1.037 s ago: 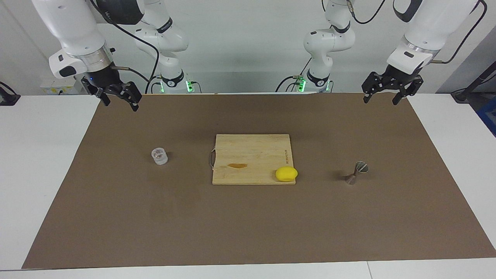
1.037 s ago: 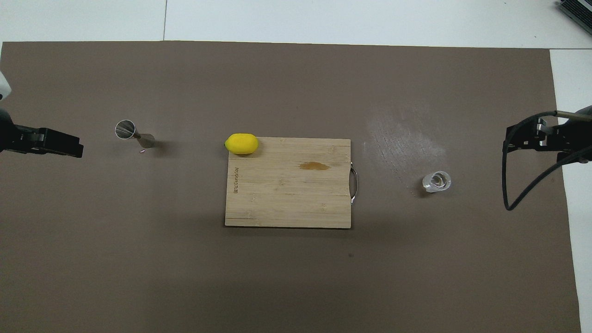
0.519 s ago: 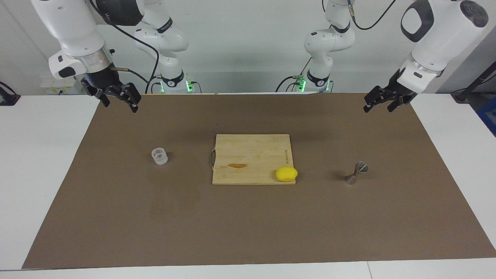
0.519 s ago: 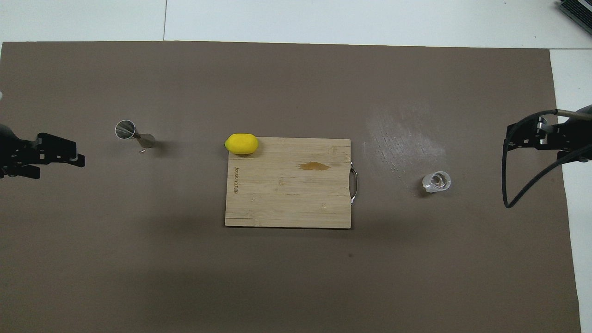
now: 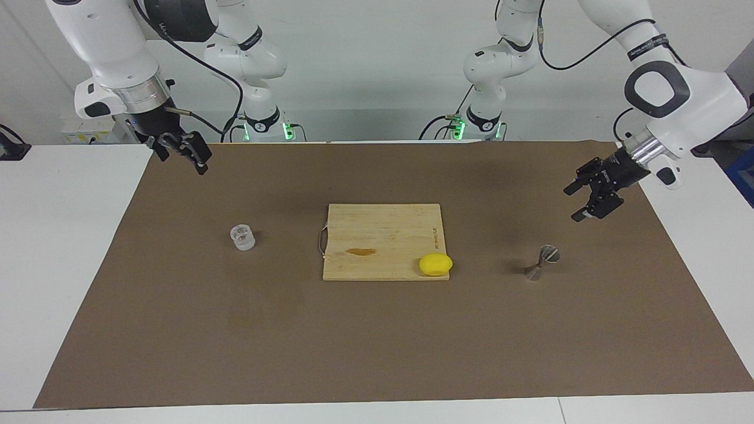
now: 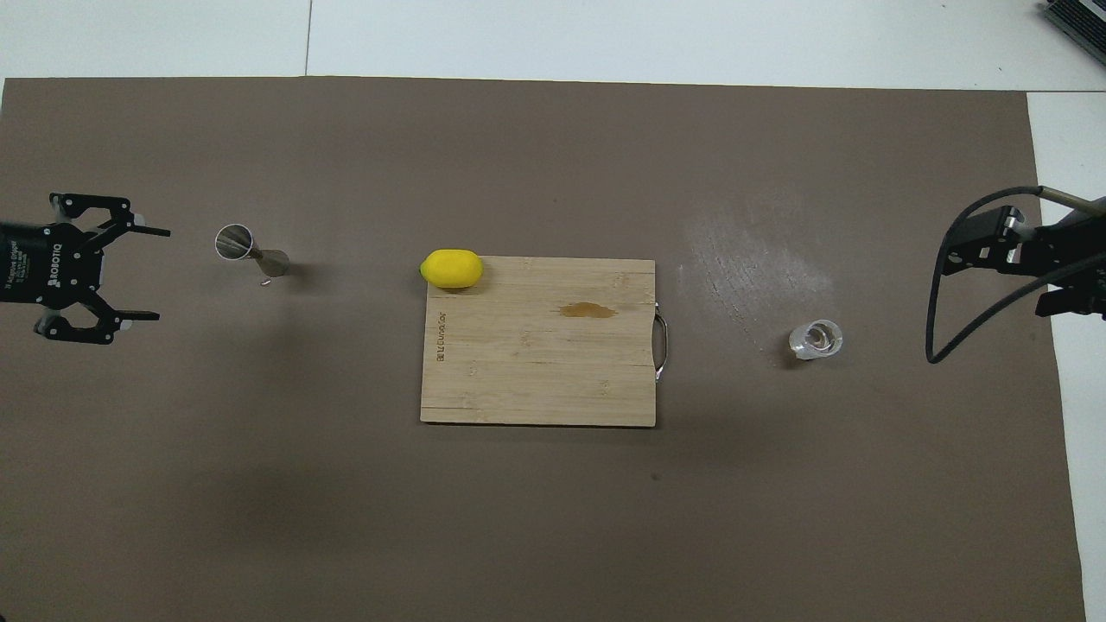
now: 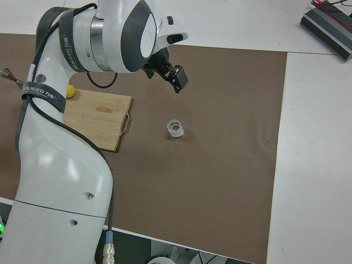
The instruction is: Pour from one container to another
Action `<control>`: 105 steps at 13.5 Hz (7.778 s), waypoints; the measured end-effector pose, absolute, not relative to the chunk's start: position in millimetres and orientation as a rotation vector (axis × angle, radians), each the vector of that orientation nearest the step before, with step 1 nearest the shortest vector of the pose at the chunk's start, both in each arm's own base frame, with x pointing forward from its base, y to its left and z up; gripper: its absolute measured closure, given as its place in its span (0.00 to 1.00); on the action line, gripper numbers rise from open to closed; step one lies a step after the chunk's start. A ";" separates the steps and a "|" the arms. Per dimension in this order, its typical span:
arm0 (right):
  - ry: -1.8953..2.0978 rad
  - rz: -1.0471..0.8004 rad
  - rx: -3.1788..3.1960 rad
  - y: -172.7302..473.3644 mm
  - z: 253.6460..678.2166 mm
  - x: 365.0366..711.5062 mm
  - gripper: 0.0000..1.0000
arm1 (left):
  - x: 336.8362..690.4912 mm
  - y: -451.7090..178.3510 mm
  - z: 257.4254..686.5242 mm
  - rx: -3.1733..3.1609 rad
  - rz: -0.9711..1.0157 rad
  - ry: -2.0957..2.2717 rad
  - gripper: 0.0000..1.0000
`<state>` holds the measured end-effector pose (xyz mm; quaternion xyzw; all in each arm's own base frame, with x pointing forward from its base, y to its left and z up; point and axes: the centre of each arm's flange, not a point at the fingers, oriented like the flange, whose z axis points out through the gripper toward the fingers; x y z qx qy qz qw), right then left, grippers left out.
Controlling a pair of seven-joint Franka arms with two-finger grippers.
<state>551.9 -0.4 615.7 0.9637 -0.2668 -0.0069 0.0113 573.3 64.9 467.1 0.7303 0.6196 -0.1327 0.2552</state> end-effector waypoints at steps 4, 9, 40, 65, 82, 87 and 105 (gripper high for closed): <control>-1.364 -0.106 2.882 -12.4 593.9 553.5 0.00 | 576.2 76.8 431.3 1.352 -0.454 2.004 0.00; -1.989 -0.306 2.594 -36.1 549.3 554.3 0.00 | 557.2 95.0 382.4 0.930 -0.616 2.076 0.00; -2.358 -1.041 2.534 -120.1 242.2 538.1 0.00 | 532.6 60.0 276.3 0.706 -0.488 1.751 0.26; -2.333 -1.098 2.597 -84.0 243.3 546.3 0.12 | 553.2 -110.7 332.7 0.652 -0.656 1.766 0.49; -2.370 -1.109 2.571 -95.1 248.3 546.4 0.49 | 489.3 -358.7 369.8 0.792 -0.785 1.823 0.49; -2.400 -1.050 2.591 -98.2 276.1 552.3 0.49 | 512.3 -368.0 330.5 0.921 -0.724 1.799 0.49; -2.559 -0.845 2.472 -8.7 367.6 576.7 0.49 | 481.7 -383.9 297.0 1.071 -0.740 1.744 0.19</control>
